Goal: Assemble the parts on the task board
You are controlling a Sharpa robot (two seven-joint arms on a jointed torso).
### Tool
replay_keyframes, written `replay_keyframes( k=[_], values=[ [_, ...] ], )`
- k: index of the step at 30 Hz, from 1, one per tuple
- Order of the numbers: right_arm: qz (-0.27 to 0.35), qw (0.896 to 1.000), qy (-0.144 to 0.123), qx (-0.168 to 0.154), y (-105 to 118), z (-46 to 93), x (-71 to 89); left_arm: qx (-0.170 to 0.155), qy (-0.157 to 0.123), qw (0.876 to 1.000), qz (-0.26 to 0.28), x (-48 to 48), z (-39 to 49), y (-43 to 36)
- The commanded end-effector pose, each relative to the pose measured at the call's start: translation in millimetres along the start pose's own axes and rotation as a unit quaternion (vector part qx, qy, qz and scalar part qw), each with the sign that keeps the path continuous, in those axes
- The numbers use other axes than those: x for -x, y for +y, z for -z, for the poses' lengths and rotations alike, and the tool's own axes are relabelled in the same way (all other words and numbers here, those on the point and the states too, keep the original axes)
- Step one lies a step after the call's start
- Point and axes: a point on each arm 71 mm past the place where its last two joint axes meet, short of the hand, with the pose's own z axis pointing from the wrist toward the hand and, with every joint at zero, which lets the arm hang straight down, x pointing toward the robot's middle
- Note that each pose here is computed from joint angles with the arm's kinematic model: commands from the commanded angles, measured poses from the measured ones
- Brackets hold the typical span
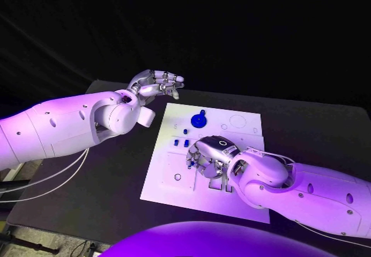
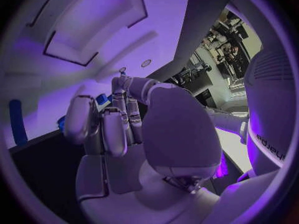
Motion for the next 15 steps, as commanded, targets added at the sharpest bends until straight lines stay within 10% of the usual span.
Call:
replay_keyframes(
  k=[1, 15],
  values=[
    [0.001, 1.0, 0.013, 0.004, 1.0, -0.6, -2.6, -0.003, 0.011, 1.0, 0.001, -2.9, -0.8, -0.8],
    [0.004, 1.0, 0.02, -0.001, -0.6, -2.4, -4.5, -0.002, 0.011, 1.0, -0.001, -2.7, -0.7, -0.7]
  ],
)
